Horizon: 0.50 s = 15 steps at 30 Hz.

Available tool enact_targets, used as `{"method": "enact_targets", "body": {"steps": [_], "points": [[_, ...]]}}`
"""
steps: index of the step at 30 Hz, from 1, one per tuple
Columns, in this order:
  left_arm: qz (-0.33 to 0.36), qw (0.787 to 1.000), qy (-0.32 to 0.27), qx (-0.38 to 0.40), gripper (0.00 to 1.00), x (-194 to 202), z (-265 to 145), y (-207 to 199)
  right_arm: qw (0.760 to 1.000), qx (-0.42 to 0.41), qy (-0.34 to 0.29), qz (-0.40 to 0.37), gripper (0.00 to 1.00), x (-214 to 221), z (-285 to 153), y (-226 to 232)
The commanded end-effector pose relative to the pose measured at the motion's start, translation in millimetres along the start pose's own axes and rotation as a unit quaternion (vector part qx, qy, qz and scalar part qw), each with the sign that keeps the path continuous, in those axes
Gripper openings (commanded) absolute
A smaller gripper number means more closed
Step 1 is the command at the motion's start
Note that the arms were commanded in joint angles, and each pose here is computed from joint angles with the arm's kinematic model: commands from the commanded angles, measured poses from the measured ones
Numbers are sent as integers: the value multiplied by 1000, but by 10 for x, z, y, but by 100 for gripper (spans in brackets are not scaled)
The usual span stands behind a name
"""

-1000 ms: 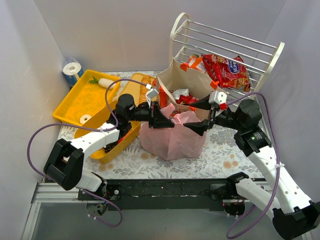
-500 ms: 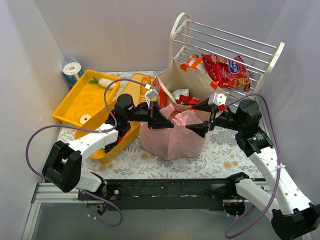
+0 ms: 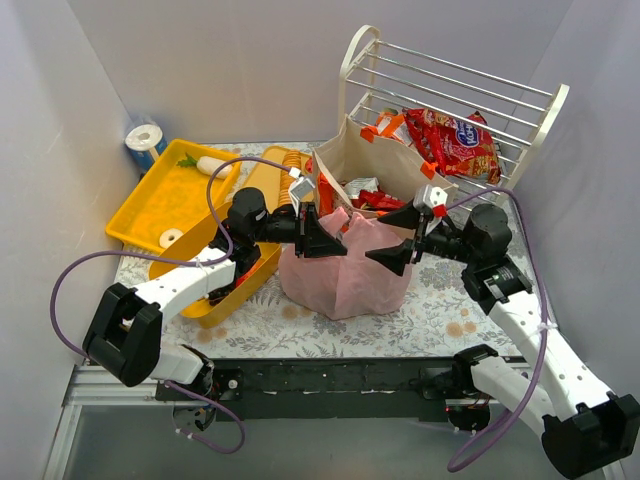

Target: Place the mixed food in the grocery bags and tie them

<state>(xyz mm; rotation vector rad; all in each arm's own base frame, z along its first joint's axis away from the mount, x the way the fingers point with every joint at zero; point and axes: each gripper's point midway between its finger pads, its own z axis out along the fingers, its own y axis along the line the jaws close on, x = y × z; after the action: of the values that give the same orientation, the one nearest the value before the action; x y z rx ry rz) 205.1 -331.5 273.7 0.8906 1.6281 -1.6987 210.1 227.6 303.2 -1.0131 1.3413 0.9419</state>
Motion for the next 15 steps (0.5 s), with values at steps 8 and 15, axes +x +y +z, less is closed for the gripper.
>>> {"method": "enact_targets", "body": {"steps": [8, 15], "points": [[16, 1000, -16, 7, 0, -69, -13, -52, 997, -29, -69, 23, 92, -64, 253, 171], [15, 1000, -18, 10, 0, -75, -11, -60, 997, -30, -54, 37, 91, 121, 426, 192]]}}
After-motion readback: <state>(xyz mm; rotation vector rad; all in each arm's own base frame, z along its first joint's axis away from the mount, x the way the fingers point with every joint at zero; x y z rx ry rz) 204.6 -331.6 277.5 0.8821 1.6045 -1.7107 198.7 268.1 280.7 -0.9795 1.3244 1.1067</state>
